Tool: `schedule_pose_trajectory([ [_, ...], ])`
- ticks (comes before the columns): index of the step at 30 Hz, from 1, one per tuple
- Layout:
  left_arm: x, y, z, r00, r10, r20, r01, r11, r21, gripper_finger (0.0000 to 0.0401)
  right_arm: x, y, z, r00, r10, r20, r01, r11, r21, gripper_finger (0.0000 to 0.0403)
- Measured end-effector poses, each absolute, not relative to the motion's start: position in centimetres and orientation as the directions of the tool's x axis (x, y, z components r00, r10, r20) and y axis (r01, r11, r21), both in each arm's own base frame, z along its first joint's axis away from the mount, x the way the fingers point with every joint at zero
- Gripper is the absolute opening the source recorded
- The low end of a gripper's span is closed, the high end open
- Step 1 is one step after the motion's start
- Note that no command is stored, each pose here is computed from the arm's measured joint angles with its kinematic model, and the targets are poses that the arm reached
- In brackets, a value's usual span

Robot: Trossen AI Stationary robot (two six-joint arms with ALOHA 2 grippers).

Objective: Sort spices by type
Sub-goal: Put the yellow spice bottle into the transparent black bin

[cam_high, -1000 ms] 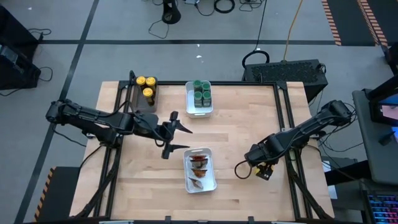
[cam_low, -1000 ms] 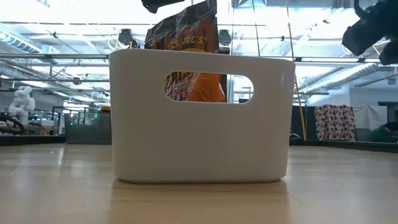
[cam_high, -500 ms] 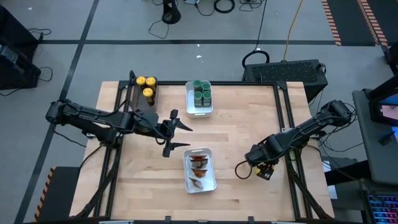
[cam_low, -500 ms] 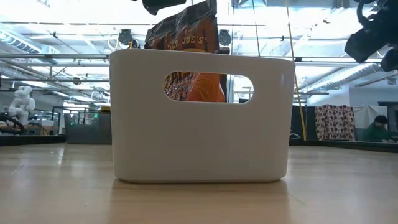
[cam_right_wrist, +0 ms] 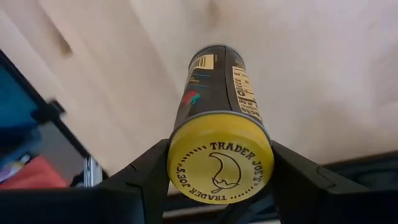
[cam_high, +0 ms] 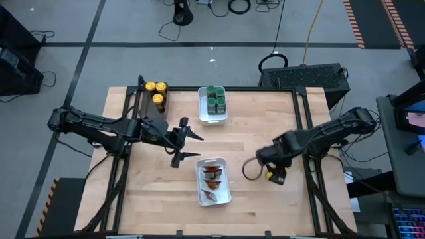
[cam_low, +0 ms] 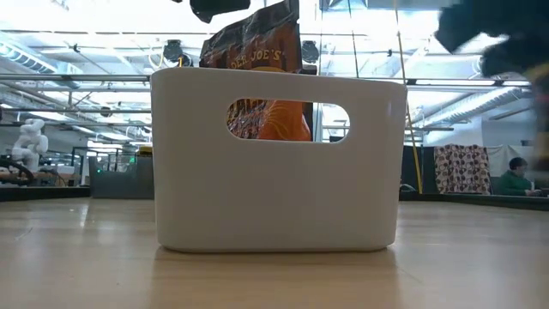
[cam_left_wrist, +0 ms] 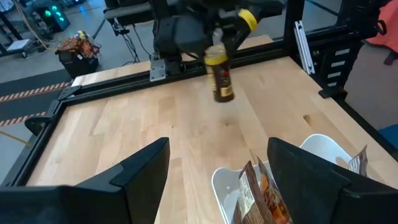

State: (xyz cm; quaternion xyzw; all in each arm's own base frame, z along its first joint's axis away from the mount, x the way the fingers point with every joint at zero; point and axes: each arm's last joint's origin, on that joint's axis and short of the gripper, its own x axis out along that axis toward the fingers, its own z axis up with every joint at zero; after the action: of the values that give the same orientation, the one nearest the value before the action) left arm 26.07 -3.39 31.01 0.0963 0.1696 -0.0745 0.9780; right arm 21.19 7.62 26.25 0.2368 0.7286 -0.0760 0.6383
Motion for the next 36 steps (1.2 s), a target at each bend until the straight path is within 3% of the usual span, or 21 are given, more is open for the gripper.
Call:
schedule_pose_trajectory([
  [7,26.0,-3.4,30.8,0.923,-0.112,-0.368,0.180,0.972,0.155,0.0274,24.0,2.9,30.6,0.160,0.111,-0.981,0.344,0.925,0.160,0.0205],
  [12,26.0,-3.4,30.8,0.922,-0.112,-0.371,0.178,0.972,0.151,0.0274,27.6,-0.9,32.0,0.246,0.039,-0.968,0.246,0.964,0.101,0.0205],
  [25,25.8,-3.3,30.3,0.899,-0.107,-0.424,0.166,0.981,0.104,0.0274,37.6,-7.5,28.1,0.155,0.012,-0.988,-0.009,1.000,0.010,0.0205],
  [36,25.7,-3.3,30.1,0.891,-0.100,-0.442,0.163,0.981,0.107,0.0273,41.0,-8.9,23.7,0.029,-0.039,-0.999,-0.079,0.996,-0.041,0.0205],
])
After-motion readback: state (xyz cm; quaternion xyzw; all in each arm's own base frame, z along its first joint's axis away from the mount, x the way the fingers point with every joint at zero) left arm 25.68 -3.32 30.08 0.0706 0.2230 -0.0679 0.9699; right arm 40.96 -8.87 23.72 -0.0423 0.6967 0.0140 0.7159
